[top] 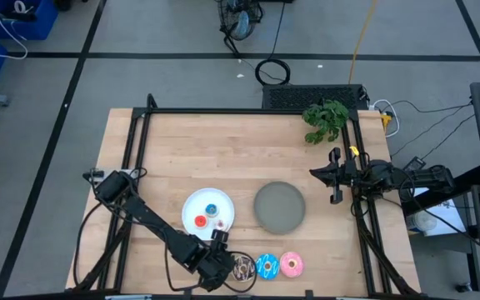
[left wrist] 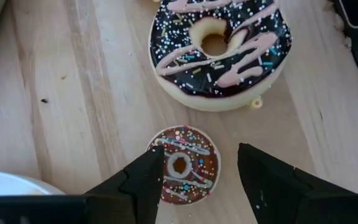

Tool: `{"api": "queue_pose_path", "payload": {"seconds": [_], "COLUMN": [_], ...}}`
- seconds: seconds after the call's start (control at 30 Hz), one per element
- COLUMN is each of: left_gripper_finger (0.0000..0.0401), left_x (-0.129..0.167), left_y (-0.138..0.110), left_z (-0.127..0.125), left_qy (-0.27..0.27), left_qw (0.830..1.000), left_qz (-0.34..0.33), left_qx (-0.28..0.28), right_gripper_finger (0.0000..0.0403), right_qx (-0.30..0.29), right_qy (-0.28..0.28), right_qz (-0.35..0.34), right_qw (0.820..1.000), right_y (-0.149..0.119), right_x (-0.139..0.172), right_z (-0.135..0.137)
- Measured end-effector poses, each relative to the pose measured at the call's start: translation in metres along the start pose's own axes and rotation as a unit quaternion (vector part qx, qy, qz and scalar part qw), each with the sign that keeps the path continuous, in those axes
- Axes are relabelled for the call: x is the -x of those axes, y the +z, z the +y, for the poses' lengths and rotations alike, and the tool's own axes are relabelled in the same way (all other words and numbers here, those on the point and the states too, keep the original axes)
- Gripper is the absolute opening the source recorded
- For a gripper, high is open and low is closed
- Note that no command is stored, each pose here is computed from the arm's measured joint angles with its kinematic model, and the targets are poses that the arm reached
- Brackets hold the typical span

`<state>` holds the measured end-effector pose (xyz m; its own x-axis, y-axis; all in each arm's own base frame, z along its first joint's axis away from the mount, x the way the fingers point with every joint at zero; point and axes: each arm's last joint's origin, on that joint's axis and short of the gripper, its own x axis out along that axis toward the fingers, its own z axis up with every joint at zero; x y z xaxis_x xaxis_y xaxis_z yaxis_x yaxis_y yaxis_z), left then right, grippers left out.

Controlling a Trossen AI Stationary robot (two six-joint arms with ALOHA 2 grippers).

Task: Pick & Place donuts
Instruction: Put the small brown donut on the white plate

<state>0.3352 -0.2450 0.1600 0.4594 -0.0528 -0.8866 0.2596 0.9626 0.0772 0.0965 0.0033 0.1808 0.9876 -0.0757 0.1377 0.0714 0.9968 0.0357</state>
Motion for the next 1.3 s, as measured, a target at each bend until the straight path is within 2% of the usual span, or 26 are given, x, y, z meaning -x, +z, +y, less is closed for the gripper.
{"api": "queue_pose_path", "payload": {"seconds": [0.37, 0.67, 0.8, 0.97, 1.1, 1.17, 1.3], "left_gripper_finger": [0.0207, 0.0202, 0.0163, 0.0084, 0.0023, 0.0011, 0.0026], "left_x": [-0.016, -0.017, -0.018, -0.02, -0.021, -0.02, -0.014], "left_y": [-0.019, -0.018, -0.017, -0.016, -0.015, -0.015, -0.006], "left_z": [0.004, 0.009, 0.013, 0.022, 0.024, 0.024, 0.019], "left_qy": [0.008, 0.021, 0.027, 0.028, 0.027, 0.029, 0.024], "left_qw": [1.0, 1.0, 0.999, 0.998, 0.998, 0.999, 0.999], "left_qz": [0.005, -0.001, 0.001, 0.006, 0.007, 0.007, -0.004], "left_qx": [0.017, 0.023, 0.032, 0.061, 0.055, 0.046, 0.02], "right_gripper_finger": [0.0, 0.0, 0.0, 0.0, 0.0, 0.0, 0.0], "right_qx": [0.0, 0.0, 0.0, 0.0, 0.0, 0.0, 0.0], "right_qy": [0.0, 0.0, 0.0, 0.0, 0.0, 0.0, 0.0], "right_qz": [0.0, 0.0, 0.0, 0.0, 0.0, 0.0, 0.0], "right_qw": [1.0, 1.0, 1.0, 1.0, 1.0, 1.0, 1.0], "right_y": [0.0, 0.0, 0.0, 0.0, 0.0, 0.0, 0.0], "right_x": [0.0, 0.0, 0.0, 0.0, 0.0, 0.0, 0.0], "right_z": [0.0, 0.0, 0.0, 0.0, 0.0, 0.0, 0.0]}}
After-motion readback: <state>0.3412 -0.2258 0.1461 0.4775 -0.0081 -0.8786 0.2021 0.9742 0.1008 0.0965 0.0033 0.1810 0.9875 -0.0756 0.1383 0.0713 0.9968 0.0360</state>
